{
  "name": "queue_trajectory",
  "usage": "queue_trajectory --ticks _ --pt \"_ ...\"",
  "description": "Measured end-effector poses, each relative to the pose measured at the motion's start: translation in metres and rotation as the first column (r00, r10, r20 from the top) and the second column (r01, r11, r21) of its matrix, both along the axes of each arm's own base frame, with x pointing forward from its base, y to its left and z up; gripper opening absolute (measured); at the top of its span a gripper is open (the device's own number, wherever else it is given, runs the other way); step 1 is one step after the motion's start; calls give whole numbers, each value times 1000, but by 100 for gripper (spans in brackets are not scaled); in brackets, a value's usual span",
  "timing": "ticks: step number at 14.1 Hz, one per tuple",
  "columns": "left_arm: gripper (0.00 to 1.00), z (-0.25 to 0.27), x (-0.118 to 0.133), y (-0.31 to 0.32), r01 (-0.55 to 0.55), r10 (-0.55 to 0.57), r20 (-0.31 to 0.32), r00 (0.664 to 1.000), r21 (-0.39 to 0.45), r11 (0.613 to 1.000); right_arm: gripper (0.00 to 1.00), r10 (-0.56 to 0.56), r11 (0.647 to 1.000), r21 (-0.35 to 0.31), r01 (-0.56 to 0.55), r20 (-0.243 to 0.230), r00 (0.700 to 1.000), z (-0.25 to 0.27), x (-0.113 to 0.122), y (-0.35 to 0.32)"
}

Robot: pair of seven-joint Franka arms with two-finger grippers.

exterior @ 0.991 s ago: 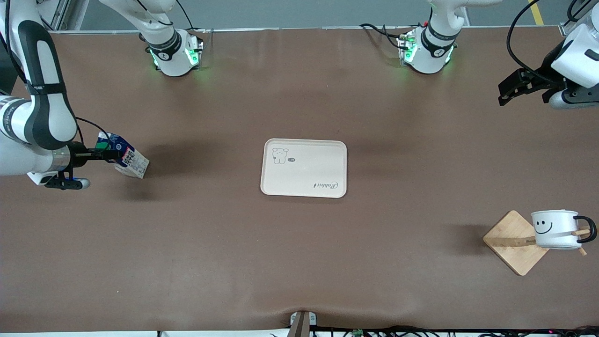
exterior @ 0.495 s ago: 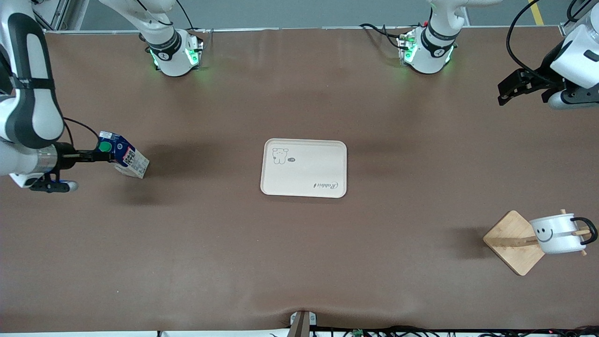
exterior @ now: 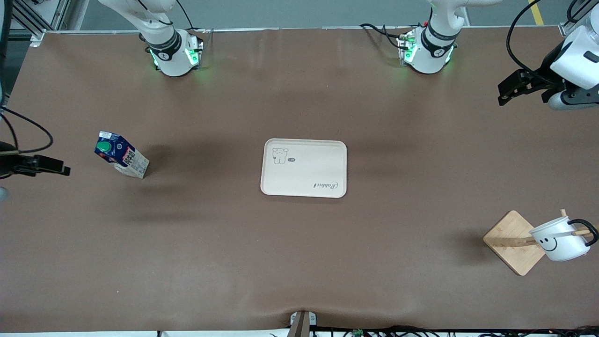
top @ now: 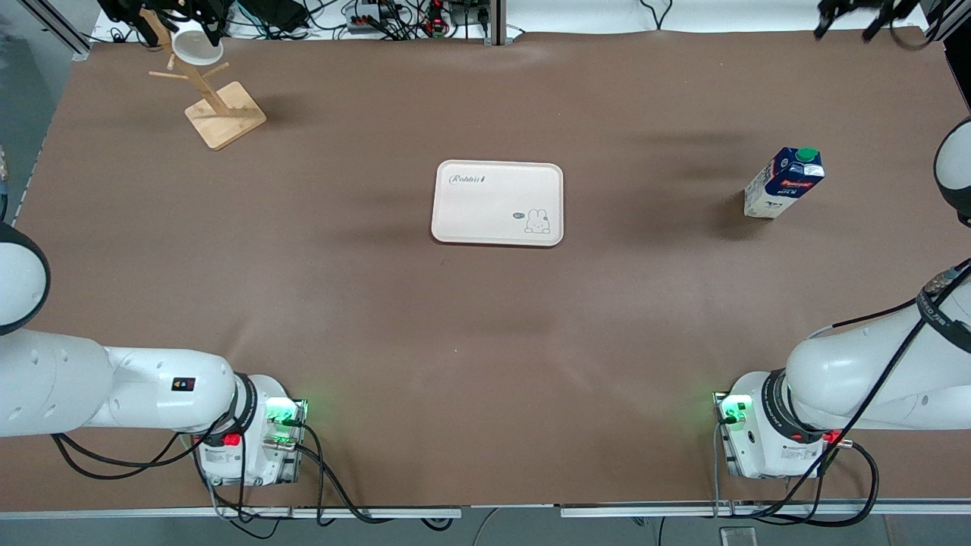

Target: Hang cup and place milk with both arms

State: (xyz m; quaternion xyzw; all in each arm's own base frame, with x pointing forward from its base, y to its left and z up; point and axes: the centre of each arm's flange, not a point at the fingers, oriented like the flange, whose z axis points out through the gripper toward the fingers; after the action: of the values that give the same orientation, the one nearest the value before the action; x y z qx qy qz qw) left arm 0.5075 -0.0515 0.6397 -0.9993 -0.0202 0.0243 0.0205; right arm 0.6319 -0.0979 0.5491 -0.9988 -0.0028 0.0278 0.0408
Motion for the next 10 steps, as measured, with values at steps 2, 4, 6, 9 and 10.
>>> queue_trajectory --ticks 2,4,6,9,10 --pt "100 0 0 0 0 0 0 1000 0 1000 100 16 1000 -3 -16 6 1000 34 -5 8" --pt "100 0 0 1 -1 1 -1 1000 0 1000 100 25 1000 8 -25 -54 998 59 -25 12" --pt "100 0 0 2 -3 3 -1 1000 0 1000 100 25 1000 14 -24 -83 996 86 -51 15" --pt "100 0 0 3 -5 5 -1 1000 0 1000 100 32 999 16 -31 -78 996 110 -89 27" --pt "100 0 0 3 -6 6 -1 1000 0 1000 100 45 999 14 -44 -67 997 110 -100 36"
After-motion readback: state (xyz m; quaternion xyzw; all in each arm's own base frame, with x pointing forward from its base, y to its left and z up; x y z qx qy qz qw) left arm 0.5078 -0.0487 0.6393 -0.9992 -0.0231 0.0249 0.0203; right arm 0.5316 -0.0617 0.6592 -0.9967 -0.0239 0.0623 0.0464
